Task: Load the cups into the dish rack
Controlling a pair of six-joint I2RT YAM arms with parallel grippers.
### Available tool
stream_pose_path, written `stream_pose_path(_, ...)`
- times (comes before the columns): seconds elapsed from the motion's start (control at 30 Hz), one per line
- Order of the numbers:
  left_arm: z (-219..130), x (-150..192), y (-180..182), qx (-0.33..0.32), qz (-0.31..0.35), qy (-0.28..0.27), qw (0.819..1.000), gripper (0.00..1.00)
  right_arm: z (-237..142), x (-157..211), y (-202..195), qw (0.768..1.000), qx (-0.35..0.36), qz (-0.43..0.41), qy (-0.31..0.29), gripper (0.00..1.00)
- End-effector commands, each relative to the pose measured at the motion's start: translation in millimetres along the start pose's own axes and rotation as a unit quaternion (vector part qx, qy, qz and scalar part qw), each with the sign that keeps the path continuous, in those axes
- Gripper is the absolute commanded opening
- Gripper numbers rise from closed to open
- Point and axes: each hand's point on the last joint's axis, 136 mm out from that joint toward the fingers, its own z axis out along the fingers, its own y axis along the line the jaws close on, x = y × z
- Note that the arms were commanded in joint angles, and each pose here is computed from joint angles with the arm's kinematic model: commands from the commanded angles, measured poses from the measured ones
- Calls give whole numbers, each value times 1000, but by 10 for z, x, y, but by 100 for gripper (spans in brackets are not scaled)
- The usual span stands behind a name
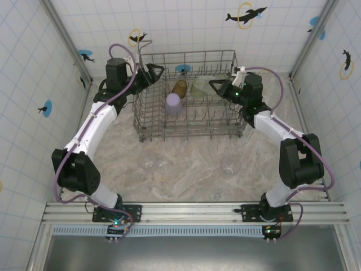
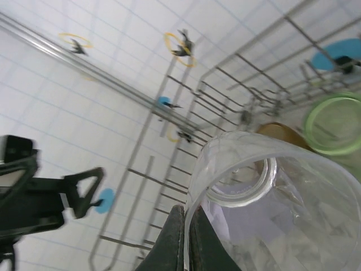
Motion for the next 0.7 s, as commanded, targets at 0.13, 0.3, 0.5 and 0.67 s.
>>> stream_pose_path(0.13,254,141,-191,53,-28,19,998,98,50,27,580,988,-153,-22,-23,0)
stream_pose_path(0.3,383,300,-248,73,-42,45,995,98,48,50,711,978,-204,-13,-39,0)
stream_pose_path(0.5,432,370,-276,81,-51,51,994,98,116,118,779,969,-246,-1,-32,0)
stream_pose_path(0.67,439,421,-311,88,-61,54,993,98,141,167,815,964,-263,10,-29,0)
